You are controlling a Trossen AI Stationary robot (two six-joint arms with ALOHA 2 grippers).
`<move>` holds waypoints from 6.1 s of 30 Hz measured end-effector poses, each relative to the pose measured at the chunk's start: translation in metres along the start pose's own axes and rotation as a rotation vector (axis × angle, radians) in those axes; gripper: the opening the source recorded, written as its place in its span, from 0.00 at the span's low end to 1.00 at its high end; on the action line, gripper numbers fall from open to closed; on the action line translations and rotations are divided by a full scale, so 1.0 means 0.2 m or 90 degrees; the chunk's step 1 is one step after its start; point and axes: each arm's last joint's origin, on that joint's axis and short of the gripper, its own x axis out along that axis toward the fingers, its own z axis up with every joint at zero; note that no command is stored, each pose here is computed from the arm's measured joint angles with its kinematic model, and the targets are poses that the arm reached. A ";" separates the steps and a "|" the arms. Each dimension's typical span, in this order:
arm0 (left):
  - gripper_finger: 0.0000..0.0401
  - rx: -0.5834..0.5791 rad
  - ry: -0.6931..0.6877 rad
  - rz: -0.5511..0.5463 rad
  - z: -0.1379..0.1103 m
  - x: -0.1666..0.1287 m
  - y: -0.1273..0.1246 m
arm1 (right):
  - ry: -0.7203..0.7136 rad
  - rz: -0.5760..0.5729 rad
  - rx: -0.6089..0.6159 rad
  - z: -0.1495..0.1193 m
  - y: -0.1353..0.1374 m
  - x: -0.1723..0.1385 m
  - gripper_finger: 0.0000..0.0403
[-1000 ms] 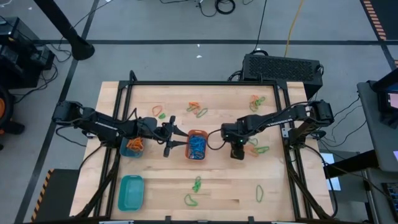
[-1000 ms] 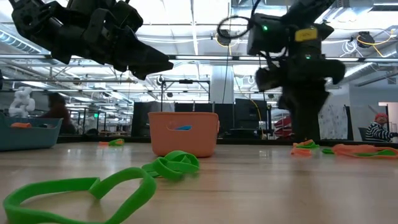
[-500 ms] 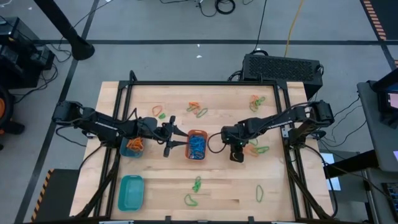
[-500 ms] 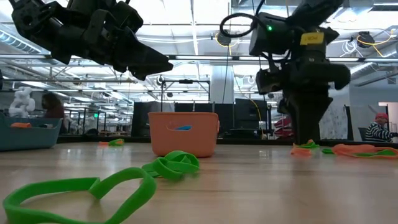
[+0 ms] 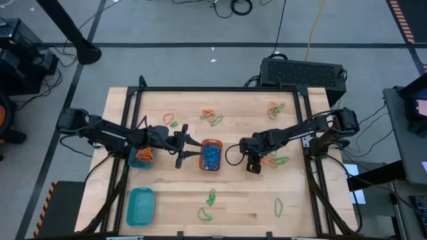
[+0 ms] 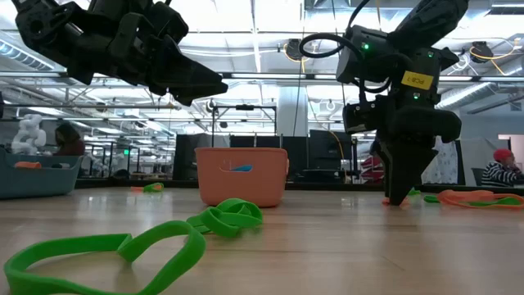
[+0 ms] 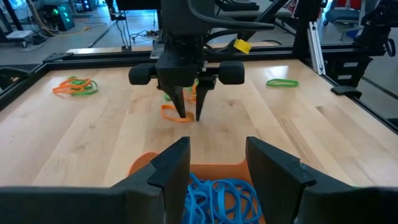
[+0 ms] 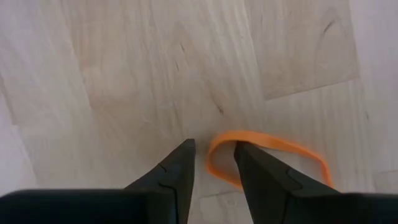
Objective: Sort rubber bands into baskets
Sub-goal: Put the orange rubber band into the blue bin
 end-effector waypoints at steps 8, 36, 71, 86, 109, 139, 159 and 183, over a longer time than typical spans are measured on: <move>0.41 0.011 0.000 0.000 0.00 0.00 0.00 | -0.009 0.035 -0.003 0.01 0.01 0.00 0.04; 0.41 0.087 -0.134 -0.095 -0.04 0.13 -0.05 | -0.377 0.313 -0.262 0.49 0.31 -0.45 0.00; 0.01 0.086 -0.107 -0.145 -0.08 0.29 -0.04 | -0.386 0.263 -0.259 0.50 0.28 -0.45 0.19; 0.00 -0.020 0.200 0.048 0.03 -0.02 0.00 | -0.208 0.209 -0.197 0.43 0.11 -0.38 0.42; 0.00 -0.552 0.645 0.326 -0.01 -0.63 -0.11 | -0.214 0.197 -0.270 0.42 0.11 -0.38 0.42; 0.32 -0.507 0.732 0.396 -0.12 -0.57 -0.07 | -0.218 0.193 -0.300 0.42 0.11 -0.38 0.42; 0.35 -0.321 0.474 0.095 0.17 -0.35 -0.12 | -0.147 0.201 -0.231 0.38 0.11 -0.36 0.42; 0.35 0.101 0.144 0.054 0.11 -0.01 -0.09 | 0.166 0.056 -0.041 0.07 0.27 -0.35 0.42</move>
